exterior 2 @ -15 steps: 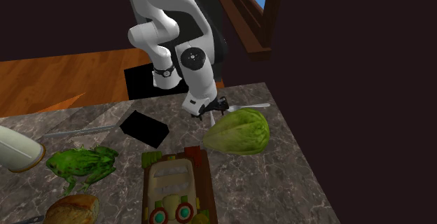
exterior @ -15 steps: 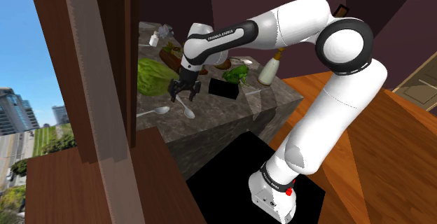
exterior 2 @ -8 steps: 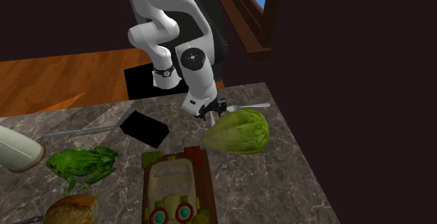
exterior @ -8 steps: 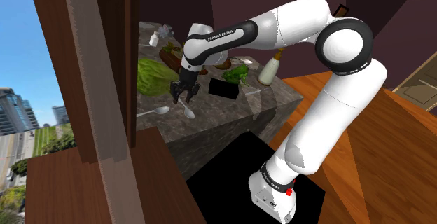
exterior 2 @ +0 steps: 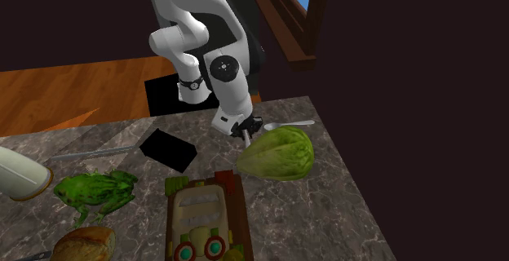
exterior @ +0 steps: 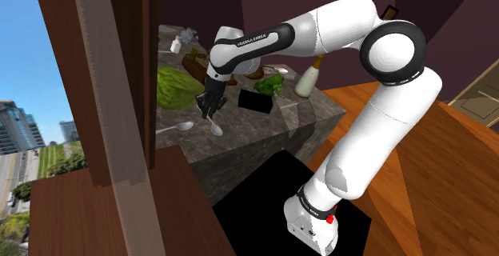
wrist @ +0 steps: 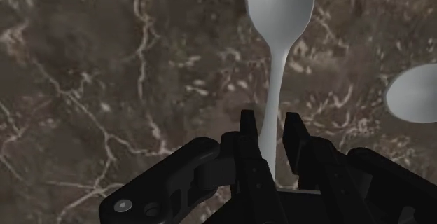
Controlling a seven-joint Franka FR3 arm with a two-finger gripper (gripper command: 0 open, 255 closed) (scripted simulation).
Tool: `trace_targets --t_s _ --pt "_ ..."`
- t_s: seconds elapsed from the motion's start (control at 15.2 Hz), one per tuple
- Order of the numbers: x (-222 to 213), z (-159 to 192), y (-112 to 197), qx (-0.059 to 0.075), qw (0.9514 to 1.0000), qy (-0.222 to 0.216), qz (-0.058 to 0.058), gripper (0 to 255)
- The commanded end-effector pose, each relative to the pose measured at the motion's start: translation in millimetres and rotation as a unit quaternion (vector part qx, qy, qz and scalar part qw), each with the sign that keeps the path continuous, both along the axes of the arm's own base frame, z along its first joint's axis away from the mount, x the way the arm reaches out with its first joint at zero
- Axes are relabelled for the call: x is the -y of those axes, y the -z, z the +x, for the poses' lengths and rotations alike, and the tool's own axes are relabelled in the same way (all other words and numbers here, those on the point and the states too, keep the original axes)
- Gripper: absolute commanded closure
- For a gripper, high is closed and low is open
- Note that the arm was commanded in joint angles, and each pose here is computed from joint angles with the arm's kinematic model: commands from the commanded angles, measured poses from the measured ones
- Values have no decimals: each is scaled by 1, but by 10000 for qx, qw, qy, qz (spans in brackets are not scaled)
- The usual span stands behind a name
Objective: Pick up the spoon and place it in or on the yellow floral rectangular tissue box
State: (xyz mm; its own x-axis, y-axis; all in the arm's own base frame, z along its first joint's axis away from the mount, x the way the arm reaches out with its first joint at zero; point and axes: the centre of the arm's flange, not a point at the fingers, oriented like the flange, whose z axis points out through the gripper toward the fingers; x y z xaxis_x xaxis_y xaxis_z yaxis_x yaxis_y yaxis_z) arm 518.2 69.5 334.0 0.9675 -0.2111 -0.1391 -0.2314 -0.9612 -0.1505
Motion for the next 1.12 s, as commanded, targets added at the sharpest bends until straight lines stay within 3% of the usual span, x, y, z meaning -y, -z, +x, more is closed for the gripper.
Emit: trace_targets --t_s 0.0,1.06 --pt "-1 -1 1 -13 10000 -12 2 255" --pt "-1 -1 -83 -13 10000 -12 2 255"
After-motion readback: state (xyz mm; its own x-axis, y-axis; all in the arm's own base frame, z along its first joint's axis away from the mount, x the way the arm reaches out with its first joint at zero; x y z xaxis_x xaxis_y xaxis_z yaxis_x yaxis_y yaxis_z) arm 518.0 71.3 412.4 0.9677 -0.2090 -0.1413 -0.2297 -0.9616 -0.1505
